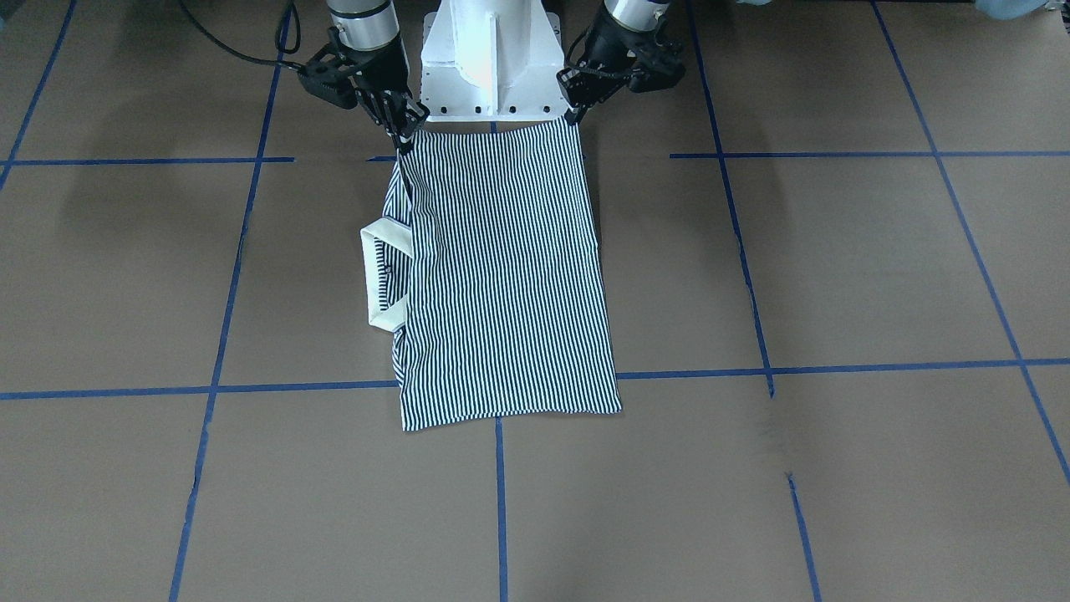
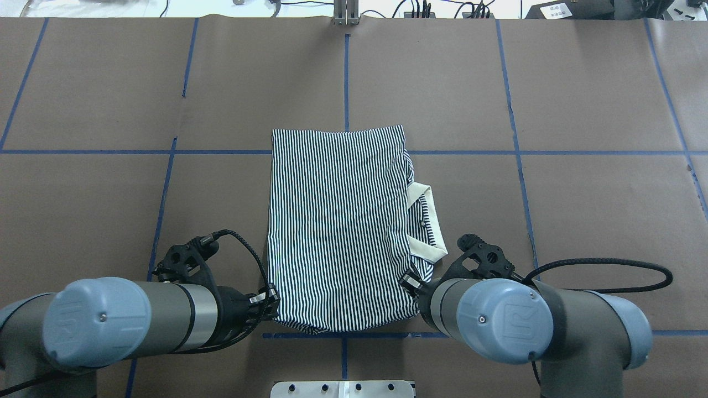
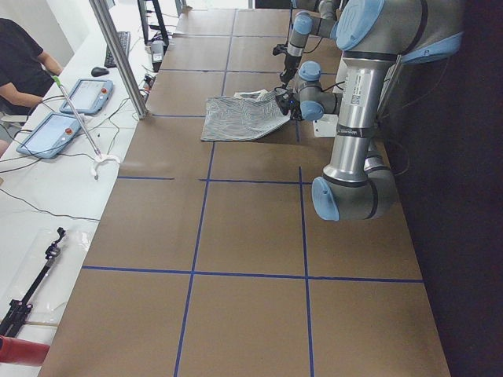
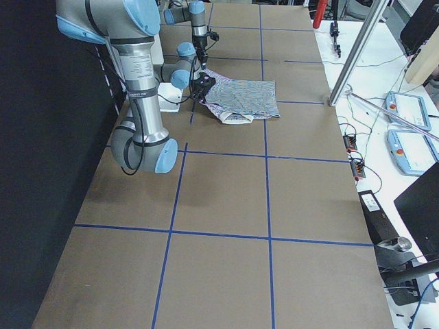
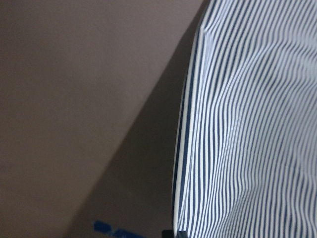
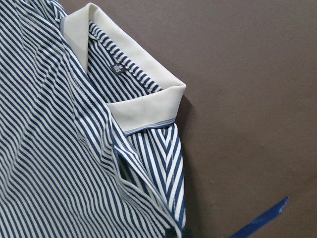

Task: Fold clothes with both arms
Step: 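Grasp the shirt's near edge with both grippers and fold it away from the robot, then lay the folded edge down and lift both grippers away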

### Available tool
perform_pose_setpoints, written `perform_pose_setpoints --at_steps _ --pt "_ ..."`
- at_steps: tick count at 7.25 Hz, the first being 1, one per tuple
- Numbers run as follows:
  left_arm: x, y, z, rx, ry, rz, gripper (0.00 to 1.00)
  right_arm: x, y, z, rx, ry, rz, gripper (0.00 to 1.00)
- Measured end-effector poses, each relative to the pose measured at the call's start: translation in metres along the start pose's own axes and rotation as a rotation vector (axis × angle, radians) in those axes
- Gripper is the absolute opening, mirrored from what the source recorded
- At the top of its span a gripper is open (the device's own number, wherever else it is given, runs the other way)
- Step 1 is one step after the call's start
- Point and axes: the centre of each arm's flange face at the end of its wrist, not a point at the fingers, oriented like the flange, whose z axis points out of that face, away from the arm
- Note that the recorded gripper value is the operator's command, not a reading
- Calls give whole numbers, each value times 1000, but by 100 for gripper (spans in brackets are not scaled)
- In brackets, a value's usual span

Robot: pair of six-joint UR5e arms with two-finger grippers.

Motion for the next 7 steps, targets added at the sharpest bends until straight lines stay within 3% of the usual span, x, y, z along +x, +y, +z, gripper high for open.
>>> perform_pose_setpoints --at_steps 1,3,7 --pt "8 2 -24 -21 14 -5 0 -5 -6 -28 -11 -17 22 0" --pt "31 -33 -49 35 42 -25 0 -40 -45 -52 -3 -35 85 0" --pt "68 -117 -26 171 19 -2 0 -129 -125 -8 67 -18 136 0"
